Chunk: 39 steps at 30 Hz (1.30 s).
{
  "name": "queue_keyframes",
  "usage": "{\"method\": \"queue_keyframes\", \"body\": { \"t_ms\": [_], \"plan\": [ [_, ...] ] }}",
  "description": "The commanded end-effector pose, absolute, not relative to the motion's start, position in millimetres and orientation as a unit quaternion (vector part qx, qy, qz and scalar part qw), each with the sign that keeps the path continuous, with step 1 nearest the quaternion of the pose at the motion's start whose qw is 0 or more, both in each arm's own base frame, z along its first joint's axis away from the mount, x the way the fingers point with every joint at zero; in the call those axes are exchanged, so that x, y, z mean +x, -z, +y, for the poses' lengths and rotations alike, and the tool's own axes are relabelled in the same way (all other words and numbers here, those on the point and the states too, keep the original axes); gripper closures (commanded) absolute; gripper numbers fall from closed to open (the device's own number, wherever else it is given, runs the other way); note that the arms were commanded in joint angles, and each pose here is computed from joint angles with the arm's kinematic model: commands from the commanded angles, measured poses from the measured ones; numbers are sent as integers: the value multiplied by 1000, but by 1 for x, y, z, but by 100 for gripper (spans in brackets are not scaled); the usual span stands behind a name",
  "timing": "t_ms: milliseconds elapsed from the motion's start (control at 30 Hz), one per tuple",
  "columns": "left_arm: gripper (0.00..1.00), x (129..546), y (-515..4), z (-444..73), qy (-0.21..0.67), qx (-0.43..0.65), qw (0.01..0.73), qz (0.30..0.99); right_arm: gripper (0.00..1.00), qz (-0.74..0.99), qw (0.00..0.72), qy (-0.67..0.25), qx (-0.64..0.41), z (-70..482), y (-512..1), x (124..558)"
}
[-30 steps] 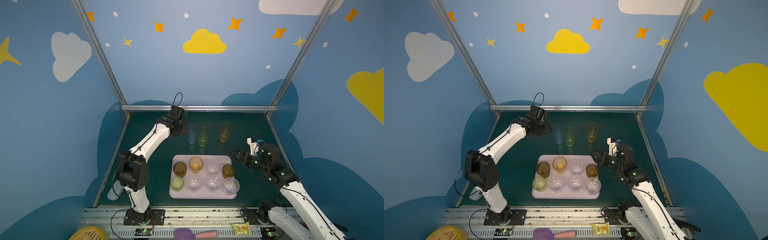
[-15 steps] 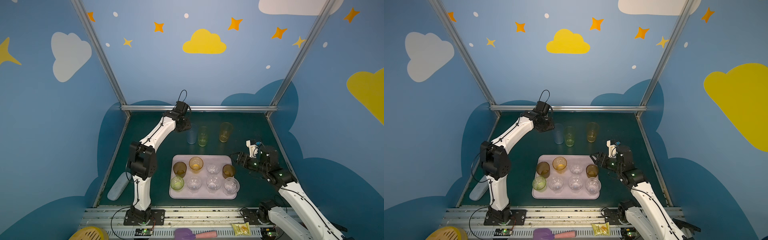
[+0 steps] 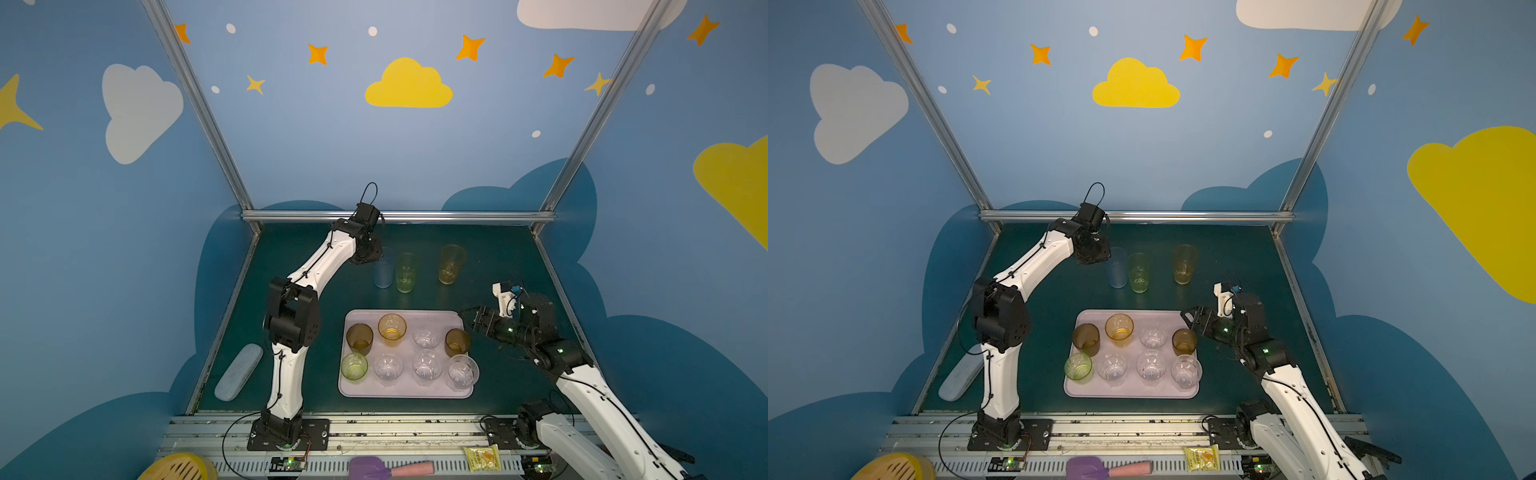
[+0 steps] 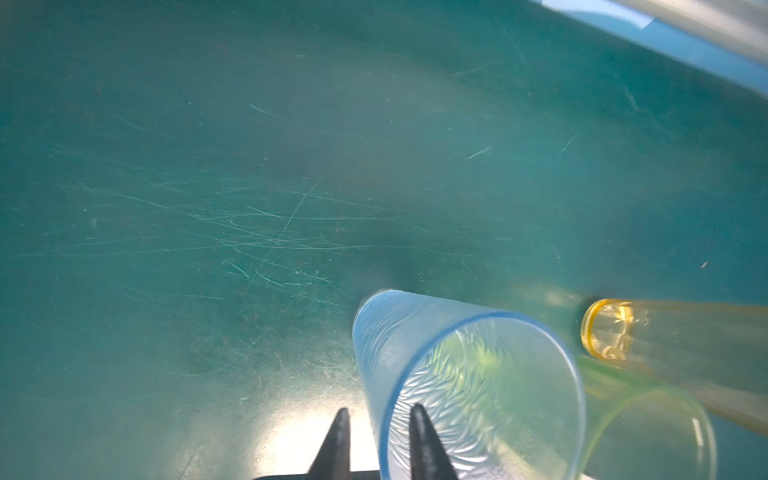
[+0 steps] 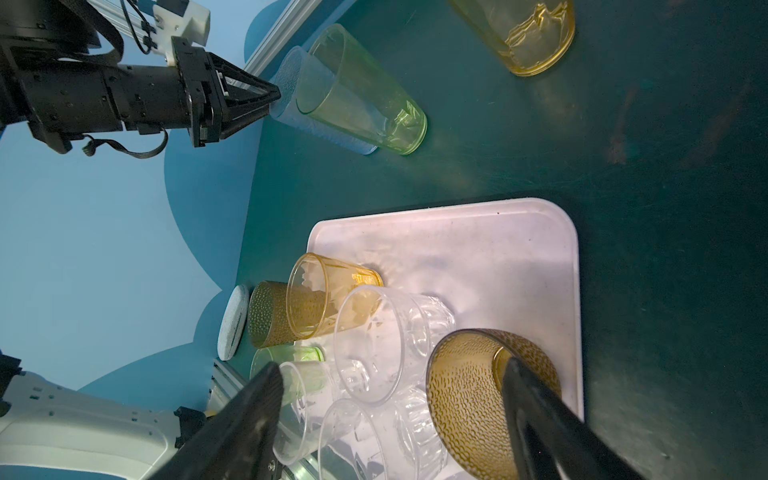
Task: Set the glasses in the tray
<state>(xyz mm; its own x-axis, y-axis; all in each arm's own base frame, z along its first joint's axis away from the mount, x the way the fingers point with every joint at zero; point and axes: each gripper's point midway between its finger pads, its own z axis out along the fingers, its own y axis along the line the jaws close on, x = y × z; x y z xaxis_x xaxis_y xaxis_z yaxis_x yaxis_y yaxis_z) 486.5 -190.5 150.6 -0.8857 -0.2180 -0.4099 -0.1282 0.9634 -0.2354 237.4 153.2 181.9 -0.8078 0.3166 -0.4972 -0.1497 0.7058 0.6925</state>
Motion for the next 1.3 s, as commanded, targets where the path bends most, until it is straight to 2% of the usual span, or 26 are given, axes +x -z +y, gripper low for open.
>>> {"method": "queue_keyframes", "body": {
  "t_ms": [0,133,200,600,933,1267],
  "plan": [
    [78,486,-150,-188,91,-86,216,968,18,869,308,-385,47,153,-182,237],
    [80,487,-149,-189,90,-86,216,968,18,870,307,-384,49,152,-181,237],
    [86,488,-147,-188,86,-85,214,969,18,870,307,-383,50,152,-180,238],
    [86,490,-141,-188,78,-84,205,972,18,871,303,-383,52,152,-177,239],
    [96,492,-141,-188,73,-82,202,973,18,871,300,-385,53,152,-176,240],
    [96,490,-148,-178,56,-85,206,973,18,870,298,-388,57,152,-177,241]
  ]
}}
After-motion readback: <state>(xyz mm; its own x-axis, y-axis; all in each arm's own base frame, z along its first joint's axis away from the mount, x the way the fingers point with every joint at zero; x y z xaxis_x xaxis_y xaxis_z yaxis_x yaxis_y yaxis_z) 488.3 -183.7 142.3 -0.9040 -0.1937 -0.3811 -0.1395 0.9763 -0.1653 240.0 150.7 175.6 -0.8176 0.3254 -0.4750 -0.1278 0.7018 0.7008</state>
